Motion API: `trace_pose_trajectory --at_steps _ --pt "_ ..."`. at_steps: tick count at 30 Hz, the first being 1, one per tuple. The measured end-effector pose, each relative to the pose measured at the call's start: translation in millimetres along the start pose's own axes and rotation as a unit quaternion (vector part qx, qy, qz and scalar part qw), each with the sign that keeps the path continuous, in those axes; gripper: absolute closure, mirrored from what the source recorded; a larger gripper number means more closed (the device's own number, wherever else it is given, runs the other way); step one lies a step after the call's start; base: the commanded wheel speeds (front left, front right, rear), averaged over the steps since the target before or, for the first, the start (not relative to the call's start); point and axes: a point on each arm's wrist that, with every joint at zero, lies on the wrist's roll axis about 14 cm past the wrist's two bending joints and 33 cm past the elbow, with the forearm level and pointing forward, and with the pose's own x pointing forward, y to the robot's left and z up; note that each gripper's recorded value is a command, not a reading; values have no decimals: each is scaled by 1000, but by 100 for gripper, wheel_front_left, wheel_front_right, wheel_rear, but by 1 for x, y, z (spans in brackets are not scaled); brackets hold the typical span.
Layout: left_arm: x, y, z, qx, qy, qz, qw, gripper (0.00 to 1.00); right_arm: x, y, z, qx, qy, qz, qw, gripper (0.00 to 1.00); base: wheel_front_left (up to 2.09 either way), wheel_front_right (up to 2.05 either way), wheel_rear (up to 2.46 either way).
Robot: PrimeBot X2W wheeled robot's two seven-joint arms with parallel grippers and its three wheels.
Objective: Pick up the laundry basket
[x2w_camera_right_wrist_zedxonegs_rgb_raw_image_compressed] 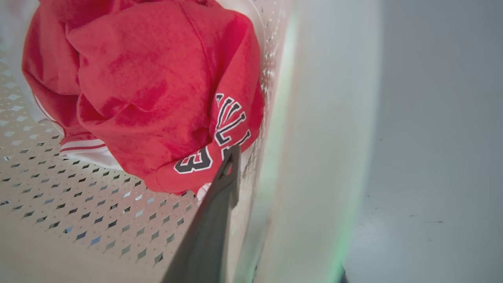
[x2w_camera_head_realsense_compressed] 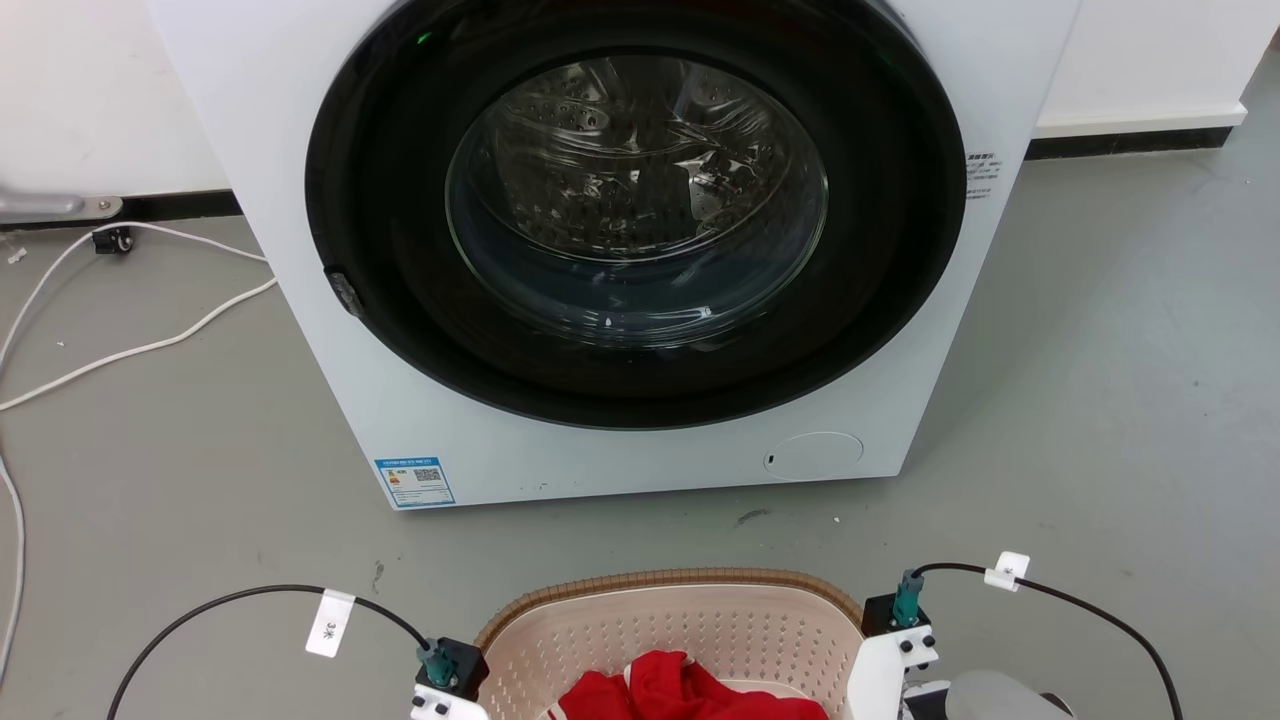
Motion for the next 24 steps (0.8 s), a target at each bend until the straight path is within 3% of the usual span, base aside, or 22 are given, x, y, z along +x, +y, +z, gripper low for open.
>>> trace_pose_trajectory --at_steps 24 --pt "1 0 0 -5 -2 0 1000 100 0 -1 1 0 1 -2 1000 100 0 0 0"
